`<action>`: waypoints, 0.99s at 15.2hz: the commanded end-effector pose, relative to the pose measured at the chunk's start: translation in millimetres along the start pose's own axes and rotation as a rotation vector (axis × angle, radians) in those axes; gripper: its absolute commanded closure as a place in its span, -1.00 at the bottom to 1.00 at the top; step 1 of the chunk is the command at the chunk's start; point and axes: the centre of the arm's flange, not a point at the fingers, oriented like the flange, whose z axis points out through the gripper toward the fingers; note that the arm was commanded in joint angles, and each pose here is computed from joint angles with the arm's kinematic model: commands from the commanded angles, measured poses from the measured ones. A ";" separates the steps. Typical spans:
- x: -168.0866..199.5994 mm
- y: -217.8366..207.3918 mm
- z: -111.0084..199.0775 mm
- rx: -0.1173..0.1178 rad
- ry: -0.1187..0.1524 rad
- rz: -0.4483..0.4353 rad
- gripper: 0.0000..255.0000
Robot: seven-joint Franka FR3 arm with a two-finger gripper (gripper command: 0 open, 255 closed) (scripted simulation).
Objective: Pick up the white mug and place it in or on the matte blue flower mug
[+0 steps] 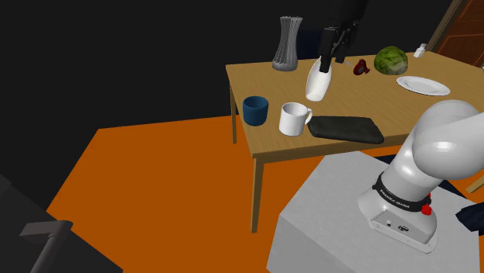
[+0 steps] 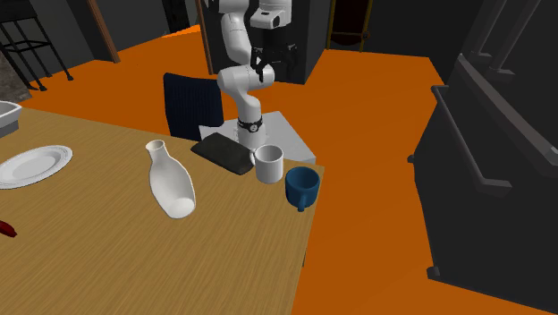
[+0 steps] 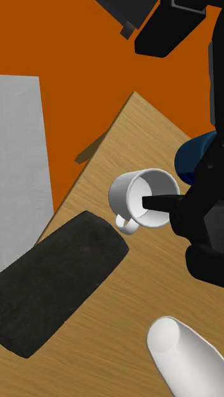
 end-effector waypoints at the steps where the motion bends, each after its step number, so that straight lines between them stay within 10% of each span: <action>1: 0.0 0.0 0.0 0.000 0.000 0.000 -1.00; 15: 87.1 9.6 158.4 -0.003 0.050 0.065 -1.00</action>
